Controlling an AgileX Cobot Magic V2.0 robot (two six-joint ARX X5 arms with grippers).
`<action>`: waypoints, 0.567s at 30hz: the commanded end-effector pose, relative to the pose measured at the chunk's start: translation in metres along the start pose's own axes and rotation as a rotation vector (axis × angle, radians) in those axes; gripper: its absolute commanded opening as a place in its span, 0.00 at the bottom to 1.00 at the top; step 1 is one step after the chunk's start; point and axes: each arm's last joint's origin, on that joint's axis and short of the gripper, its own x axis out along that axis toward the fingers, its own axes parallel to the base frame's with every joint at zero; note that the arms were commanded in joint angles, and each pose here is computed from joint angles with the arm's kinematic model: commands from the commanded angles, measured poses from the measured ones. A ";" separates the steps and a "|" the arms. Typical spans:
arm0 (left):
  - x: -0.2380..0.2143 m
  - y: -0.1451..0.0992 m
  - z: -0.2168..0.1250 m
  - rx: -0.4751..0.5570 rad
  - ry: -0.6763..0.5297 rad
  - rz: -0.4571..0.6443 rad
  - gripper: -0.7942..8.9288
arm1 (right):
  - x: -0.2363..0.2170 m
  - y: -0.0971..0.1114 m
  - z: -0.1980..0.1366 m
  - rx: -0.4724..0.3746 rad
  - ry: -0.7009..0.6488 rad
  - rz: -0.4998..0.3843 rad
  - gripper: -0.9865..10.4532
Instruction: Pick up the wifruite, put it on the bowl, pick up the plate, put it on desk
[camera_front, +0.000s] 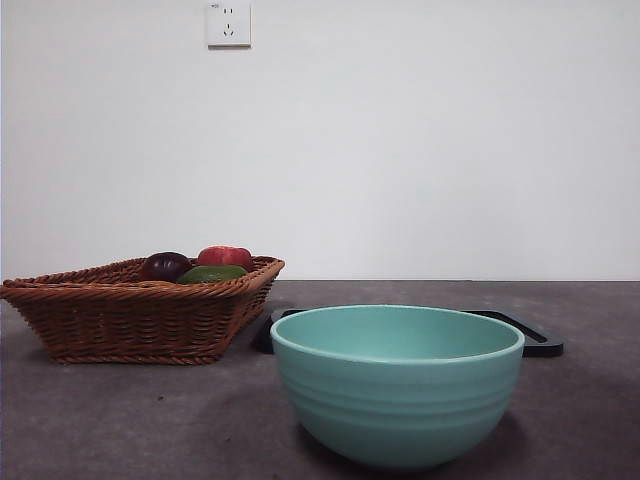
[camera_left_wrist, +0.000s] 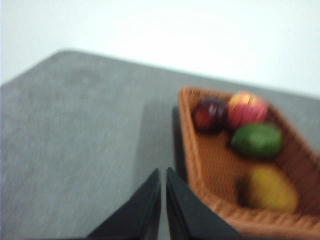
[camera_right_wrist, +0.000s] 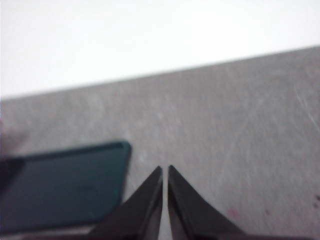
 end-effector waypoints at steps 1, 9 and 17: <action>-0.005 -0.003 0.016 -0.071 -0.056 -0.013 0.10 | -0.004 0.003 0.014 0.064 -0.048 0.009 0.09; -0.018 -0.013 0.058 -0.120 -0.110 -0.036 0.10 | -0.016 0.013 0.051 0.128 0.032 0.012 0.09; -0.028 -0.027 0.110 -0.116 -0.056 -0.113 0.10 | -0.021 0.029 0.100 0.135 0.155 0.123 0.09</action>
